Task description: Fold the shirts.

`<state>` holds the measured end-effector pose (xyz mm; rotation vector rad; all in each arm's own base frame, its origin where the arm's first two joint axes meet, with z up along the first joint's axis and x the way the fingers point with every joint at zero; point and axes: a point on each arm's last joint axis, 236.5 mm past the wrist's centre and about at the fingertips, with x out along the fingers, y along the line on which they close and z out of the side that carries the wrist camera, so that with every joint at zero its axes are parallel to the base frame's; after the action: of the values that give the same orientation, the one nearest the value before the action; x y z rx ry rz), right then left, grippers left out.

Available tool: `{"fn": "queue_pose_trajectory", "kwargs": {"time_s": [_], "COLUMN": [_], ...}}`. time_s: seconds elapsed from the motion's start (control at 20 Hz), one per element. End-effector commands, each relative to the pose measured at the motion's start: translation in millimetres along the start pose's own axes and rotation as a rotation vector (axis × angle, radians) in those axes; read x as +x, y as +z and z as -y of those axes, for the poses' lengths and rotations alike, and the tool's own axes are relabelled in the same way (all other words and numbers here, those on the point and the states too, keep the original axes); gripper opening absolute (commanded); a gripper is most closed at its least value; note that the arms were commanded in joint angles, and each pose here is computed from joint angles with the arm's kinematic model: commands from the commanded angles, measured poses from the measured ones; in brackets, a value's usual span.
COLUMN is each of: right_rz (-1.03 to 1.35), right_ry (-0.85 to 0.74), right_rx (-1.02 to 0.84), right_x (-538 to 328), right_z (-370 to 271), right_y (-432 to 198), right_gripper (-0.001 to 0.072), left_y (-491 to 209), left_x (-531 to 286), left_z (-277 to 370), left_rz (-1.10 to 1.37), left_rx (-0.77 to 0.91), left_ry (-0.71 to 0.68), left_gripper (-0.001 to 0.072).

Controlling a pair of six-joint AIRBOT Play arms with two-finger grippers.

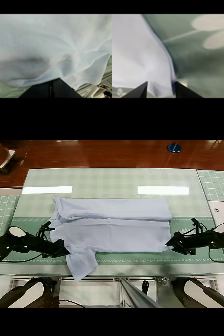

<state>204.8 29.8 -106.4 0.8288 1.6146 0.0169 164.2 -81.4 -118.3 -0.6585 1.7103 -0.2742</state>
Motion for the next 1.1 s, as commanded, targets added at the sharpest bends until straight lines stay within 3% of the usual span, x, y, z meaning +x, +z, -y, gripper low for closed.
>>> {"fn": "queue_pose_trajectory", "kwargs": {"time_s": [0.0,0.05,0.1,0.35,0.7,1.05], "right_rz": [0.036,0.046,0.053,0.111,0.291,0.298], "right_ry": [0.041,0.052,0.064,0.049,0.087,0.196], "right_rx": [-0.067,-0.110,-0.168,-0.277,-0.250,-0.212], "right_x": [11.7,9.2,4.8,-32.1,-67.2,-64.7], "right_z": [-23.5,-34.0,-45.7,-72.9,-104.8,-135.3], "right_y": [16.7,20.4,24.0,49.8,105.9,157.6], "right_gripper": [0.0264,0.0082,0.0026,0.0026,0.0026,0.0026], "left_y": [3.3,3.6,4.4,50.9,166.1,234.1], "left_x": [-0.2,-0.6,-1.2,-36.5,-117.0,-126.0], "left_z": [-1.5,-1.2,-1.0,33.3,88.3,106.3], "left_rz": [0.013,0.014,0.016,0.153,0.526,0.534], "left_rx": [0.001,0.002,0.003,0.038,-0.001,0.017], "left_ry": [0.007,0.006,0.007,-0.078,-0.248,-0.282], "left_gripper": [0.0017,0.0017,0.0018,0.0017,0.0017,0.0017]}}
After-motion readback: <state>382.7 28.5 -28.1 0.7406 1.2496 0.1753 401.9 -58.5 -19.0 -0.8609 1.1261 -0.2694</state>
